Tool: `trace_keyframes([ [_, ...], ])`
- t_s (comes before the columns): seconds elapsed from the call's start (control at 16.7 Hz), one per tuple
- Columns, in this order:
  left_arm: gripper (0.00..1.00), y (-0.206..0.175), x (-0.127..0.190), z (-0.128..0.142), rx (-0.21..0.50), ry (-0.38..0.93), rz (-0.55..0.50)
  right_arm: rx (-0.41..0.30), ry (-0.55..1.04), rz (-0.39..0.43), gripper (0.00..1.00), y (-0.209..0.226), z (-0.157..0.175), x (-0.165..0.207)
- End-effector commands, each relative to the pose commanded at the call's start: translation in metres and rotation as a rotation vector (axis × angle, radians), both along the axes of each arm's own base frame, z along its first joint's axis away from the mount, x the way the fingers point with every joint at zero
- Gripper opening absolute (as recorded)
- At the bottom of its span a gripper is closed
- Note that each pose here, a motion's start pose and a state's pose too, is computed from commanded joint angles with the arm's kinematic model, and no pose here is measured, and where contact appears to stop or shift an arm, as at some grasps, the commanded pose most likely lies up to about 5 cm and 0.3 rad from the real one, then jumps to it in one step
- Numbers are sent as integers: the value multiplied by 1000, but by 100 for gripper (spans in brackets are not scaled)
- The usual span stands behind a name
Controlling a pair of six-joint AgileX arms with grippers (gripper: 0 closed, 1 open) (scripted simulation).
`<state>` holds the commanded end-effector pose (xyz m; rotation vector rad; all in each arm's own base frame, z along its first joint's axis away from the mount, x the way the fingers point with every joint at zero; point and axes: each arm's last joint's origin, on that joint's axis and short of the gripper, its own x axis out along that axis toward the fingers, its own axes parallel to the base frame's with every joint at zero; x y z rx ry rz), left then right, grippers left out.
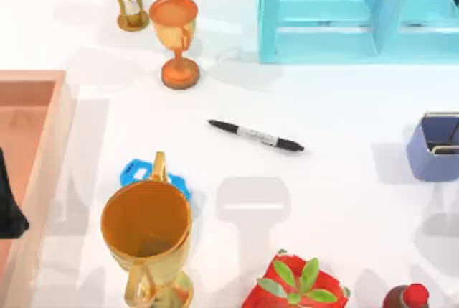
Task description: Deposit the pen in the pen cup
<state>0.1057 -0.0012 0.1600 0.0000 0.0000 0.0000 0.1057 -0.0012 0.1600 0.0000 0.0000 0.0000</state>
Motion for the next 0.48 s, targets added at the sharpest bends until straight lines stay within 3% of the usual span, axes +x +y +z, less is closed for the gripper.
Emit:
trace_keyframes([
  [0.24, 100, 0, 0, 0, 0, 0, 0, -11, 17, 18, 100, 1, 5, 0],
  [0.48, 100, 0, 0, 0, 0, 0, 0, -81, 131, 134, 100, 10, 40, 4],
])
